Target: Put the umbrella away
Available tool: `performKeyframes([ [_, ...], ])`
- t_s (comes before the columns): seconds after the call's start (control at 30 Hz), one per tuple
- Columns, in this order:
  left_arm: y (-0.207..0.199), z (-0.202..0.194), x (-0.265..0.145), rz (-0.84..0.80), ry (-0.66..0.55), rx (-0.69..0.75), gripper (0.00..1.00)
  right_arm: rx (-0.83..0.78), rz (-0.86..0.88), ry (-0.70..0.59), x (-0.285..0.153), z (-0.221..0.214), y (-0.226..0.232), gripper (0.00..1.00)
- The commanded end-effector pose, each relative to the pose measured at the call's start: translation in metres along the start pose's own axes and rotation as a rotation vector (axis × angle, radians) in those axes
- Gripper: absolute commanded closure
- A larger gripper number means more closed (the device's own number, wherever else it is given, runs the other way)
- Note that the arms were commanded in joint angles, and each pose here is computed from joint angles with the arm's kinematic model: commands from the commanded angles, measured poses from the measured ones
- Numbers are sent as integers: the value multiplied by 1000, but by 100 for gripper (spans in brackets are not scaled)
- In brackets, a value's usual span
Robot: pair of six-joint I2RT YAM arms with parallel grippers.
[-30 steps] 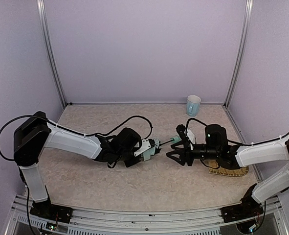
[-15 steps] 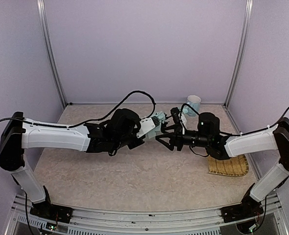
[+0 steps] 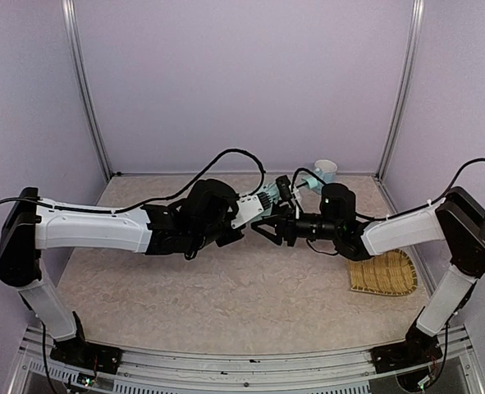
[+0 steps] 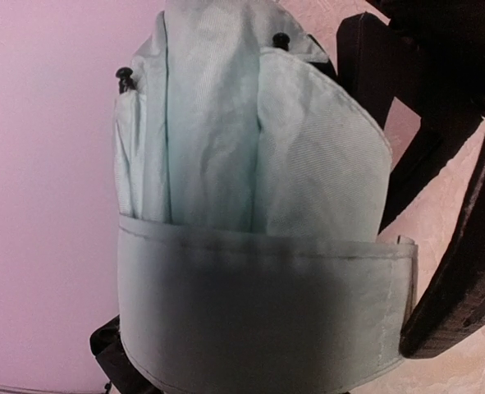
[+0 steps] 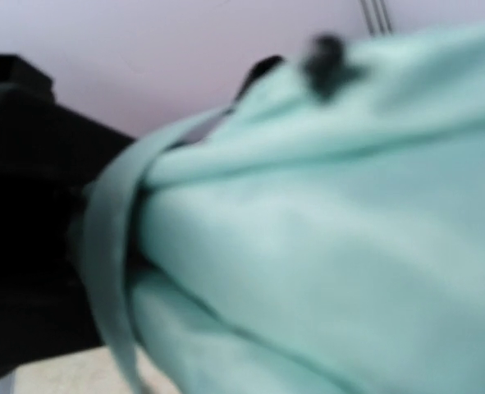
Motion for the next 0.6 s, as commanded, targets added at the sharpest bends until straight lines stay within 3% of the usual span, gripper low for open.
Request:
performKeyframes([
  [0.0, 11, 27, -5, 36, -75, -45, 100, -25, 86, -65, 1, 19, 10, 56],
  [0.2, 8, 28, -1, 31, -75, -49, 100, -21, 162, -70, 2, 18, 19, 98],
  [0.57, 14, 20, 1, 51, -48, -57, 100, 5, 164, 8, 3, 1, 18, 98],
])
Point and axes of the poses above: each gripper's point midway between its finger pads, its own x axis out along the fingers, its own y axis along the line the jaws close on, z = x × y, the point moved 2 cm from there along -x, back along the fingers, and after that the axes turned 11 degrees about -x, right-handed, at the moved point
